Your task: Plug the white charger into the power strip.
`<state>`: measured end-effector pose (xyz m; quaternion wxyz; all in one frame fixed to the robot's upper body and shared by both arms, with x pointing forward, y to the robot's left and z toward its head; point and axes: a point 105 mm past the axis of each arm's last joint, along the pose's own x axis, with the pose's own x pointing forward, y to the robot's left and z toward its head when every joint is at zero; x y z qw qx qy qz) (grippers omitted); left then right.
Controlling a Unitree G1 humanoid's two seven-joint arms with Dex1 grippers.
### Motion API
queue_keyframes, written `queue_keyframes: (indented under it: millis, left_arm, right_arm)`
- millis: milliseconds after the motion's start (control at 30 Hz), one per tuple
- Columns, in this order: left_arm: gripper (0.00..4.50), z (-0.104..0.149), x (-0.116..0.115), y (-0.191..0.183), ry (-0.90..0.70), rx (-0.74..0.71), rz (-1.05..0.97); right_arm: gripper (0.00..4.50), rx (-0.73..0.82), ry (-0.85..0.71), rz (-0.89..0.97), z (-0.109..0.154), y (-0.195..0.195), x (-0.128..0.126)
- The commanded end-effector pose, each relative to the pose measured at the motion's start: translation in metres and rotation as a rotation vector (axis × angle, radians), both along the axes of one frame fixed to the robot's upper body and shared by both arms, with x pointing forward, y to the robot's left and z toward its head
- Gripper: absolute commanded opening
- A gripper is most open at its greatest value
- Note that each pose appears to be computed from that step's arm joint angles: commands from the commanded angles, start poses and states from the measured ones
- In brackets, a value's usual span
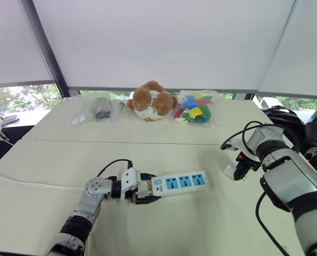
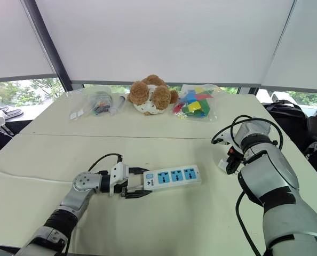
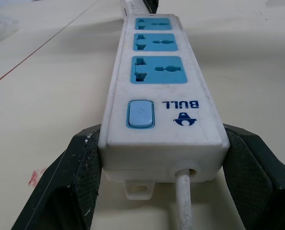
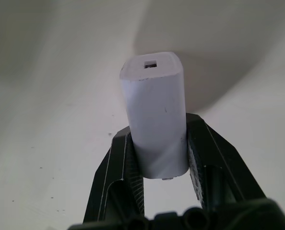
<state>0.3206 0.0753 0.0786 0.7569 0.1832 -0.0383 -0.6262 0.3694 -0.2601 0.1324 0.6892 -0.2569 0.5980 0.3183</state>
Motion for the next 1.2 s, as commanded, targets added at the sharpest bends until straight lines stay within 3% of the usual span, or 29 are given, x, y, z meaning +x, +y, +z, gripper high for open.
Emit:
queue_keyframes:
  millis: [33,100,267,700,1133,1200]
  left_arm:
    - [2.96,-0.02,-0.004,-0.011,0.044,0.065,-0.019]
    - [2.96,-0.02,-0.003,-0.011,0.043,0.064,-0.019]
    - [2.96,-0.02,-0.003,-0.014,0.044,0.059,-0.024]
    - [2.96,-0.023,-0.002,-0.016,0.039,0.073,-0.034]
    - [2.96,-0.026,-0.005,-0.021,0.039,0.065,-0.027]
    - [2.96,-0.026,-0.006,-0.019,0.04,0.063,-0.02]
  right_arm:
    - [0.83,0.007,0.003,0.069,0.01,0.003,0.001]
    - [0.83,-0.003,-0.004,0.089,0.01,0.002,0.001]
    - [3.24,-0.008,-0.018,0.089,0.01,0.002,0.003]
    - [3.24,0.022,-0.068,0.082,0.017,0.015,0.012]
    - [3.24,-0.06,-0.095,0.108,0.018,0.024,0.02]
    - [2.39,-0.068,-0.085,0.117,0.017,0.023,0.019]
